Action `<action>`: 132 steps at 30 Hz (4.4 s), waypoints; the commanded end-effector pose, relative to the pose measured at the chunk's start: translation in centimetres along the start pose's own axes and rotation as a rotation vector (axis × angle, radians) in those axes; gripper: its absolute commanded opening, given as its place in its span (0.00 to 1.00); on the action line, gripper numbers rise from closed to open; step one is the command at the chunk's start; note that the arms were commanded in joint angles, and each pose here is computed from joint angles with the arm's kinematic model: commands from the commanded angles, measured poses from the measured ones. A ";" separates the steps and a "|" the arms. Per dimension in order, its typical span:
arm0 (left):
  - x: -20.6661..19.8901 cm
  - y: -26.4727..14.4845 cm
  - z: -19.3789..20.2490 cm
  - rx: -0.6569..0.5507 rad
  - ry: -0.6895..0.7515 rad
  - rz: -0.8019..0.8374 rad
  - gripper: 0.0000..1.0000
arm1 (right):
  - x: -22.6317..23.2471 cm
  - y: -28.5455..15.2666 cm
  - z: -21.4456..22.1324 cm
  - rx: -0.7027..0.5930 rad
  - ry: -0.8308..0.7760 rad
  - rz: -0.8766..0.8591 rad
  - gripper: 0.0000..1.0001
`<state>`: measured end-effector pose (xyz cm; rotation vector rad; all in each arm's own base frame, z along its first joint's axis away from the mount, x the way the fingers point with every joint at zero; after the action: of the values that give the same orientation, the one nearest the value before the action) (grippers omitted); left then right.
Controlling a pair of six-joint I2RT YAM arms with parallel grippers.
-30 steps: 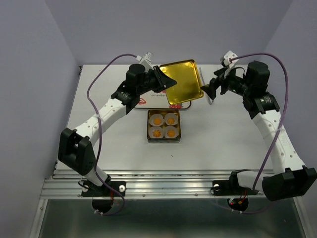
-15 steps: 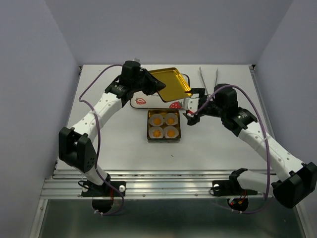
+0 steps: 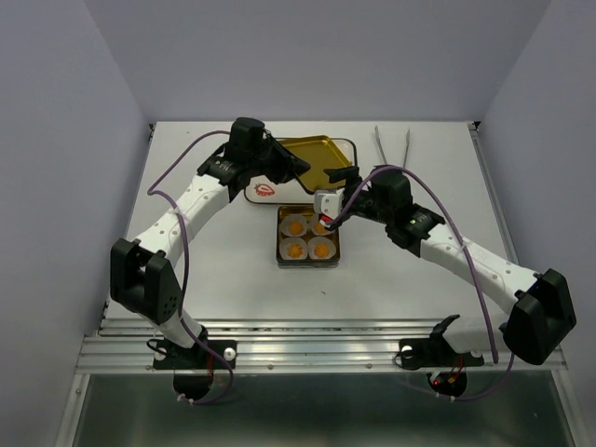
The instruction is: Pack the cookies
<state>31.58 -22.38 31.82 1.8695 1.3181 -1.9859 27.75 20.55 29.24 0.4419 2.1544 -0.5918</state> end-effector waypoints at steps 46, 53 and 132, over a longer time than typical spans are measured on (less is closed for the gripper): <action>-2.6 -4.1 1.2 -0.053 0.056 0.215 0.99 | -0.7 0.5 -1.1 -0.106 0.013 0.112 0.01; -3.2 -5.6 1.0 -0.106 0.200 0.251 0.99 | -1.1 0.3 -1.4 -0.099 0.155 0.156 0.01; 11.8 -1.2 -0.6 -0.079 0.616 0.164 0.99 | 7.5 -6.0 10.6 -0.243 2.190 -0.243 0.01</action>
<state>28.09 -15.30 21.04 2.5154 1.3576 -1.4010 27.09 10.95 18.56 1.0971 4.2754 0.4051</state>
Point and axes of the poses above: each gripper's point midway between its finger pads, its own y axis out along the fingers, its own x axis along the line the jaws close on, z = x × y, the point moved 10 cm from there along -y, back along the fingers
